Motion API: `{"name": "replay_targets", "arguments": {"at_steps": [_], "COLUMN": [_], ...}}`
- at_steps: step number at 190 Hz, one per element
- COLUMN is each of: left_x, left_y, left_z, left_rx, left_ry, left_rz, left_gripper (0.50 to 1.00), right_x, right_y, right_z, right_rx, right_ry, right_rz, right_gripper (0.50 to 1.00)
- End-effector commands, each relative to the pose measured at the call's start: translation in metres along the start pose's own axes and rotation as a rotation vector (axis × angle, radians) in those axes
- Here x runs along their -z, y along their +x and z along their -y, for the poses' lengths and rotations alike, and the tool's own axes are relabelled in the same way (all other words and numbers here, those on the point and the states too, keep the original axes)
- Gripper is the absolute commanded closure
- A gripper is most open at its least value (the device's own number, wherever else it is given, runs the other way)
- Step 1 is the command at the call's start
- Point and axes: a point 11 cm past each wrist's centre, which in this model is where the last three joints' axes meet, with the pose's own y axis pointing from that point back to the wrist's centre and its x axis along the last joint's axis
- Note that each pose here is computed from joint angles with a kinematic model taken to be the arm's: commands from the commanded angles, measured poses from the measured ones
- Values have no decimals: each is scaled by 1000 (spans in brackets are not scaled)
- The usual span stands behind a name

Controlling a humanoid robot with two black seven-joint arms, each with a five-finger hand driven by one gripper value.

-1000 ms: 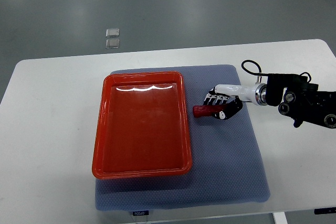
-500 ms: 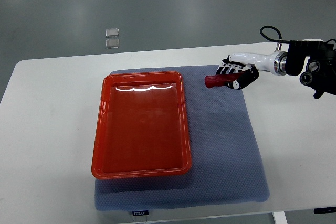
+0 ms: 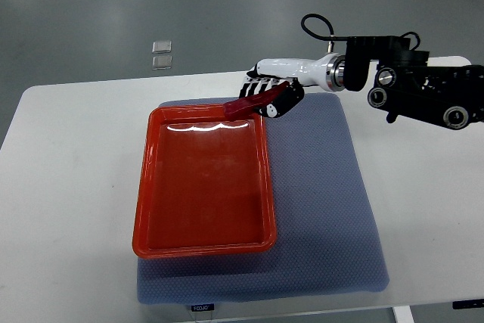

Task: Place red pepper on red tray
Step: 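Lift the pepper with the right hand and carry it over the tray, then open the right hand to release the pepper into the tray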

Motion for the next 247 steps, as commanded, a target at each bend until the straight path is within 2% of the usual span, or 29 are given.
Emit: {"name": "replay_targets", "arguments": {"at_steps": [1, 25, 52, 92, 164, 176, 192, 203, 212, 227, 247], "left_x": [0, 0, 0, 0, 0, 0, 0, 0, 0, 0, 0], "left_y": [0, 0, 0, -1, -2, -2, -2, -2, -1, -1, -1], "left_z": [0, 0, 0, 0, 0, 0, 0, 0, 0, 0, 0], "left_rx": [0, 1, 1, 3, 4, 6, 6, 6, 4, 4, 3], "left_ry": [-2, 0, 0, -2, 0, 0, -2, 0, -2, 0, -2], "left_rz": [0, 3, 2, 3, 5, 3, 5, 5, 3, 3, 3], "left_gripper": [500, 500, 500, 500, 500, 500, 500, 500, 500, 500, 500], "right_x": [24, 52, 67, 33, 13, 11, 11, 12, 12, 13, 14], "right_y": [-14, -34, -55, -69, -96, -98, -98, -98, -97, -95, -93], "right_z": [28, 57, 74, 75, 75, 75, 75, 75, 75, 75, 75], "right_rx": [15, 35, 61, 57, 68, 69, 67, 65, 61, 57, 52], "right_ry": [36, 75, 102, 23, -9, -11, -10, -9, -7, -5, -1], "right_rz": [-1, -2, 14, 9, 50, 55, 63, 70, 79, 81, 86], "right_gripper": [1000, 1000, 1000, 1000, 989, 955, 812, 767, 699, 646, 640]}}
